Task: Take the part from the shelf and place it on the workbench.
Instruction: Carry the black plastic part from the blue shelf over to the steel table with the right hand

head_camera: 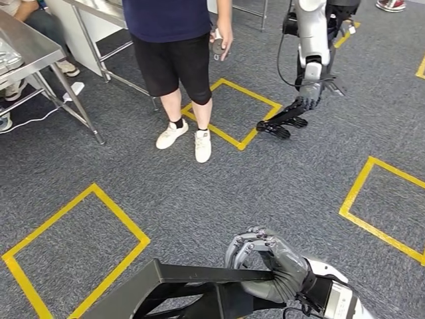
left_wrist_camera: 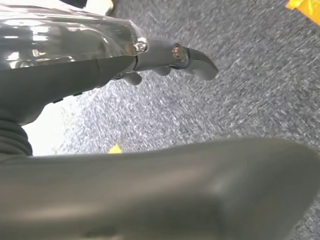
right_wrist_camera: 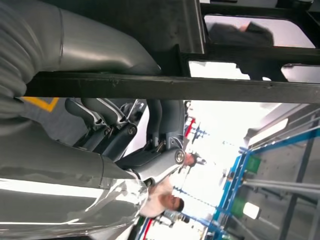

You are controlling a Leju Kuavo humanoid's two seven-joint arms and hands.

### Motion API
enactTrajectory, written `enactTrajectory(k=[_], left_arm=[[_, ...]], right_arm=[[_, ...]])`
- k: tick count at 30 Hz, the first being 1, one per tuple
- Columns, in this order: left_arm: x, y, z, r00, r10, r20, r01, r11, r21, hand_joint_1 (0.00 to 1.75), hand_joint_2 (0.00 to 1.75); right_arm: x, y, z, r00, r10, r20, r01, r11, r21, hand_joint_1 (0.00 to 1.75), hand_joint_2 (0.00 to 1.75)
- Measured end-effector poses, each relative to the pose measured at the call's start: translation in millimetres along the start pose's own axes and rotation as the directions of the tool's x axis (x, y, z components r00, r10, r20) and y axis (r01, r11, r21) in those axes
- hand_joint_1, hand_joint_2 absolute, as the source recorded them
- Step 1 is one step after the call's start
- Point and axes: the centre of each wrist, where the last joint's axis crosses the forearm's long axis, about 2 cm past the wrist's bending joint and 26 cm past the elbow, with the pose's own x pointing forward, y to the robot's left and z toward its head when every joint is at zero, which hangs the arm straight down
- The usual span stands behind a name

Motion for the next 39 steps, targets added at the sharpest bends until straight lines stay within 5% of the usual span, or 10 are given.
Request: enactTrajectory(k=[39], left_arm=[[-1.8,-0.6,0.7,1.000,0.000,0.003,0.000,1.000,-0.004,0.00,1.75]], right_arm=[[0.7,4.4,2.5,1.000,-0.013,-0.001,0.013,1.000,-0.016,1.75,1.75]])
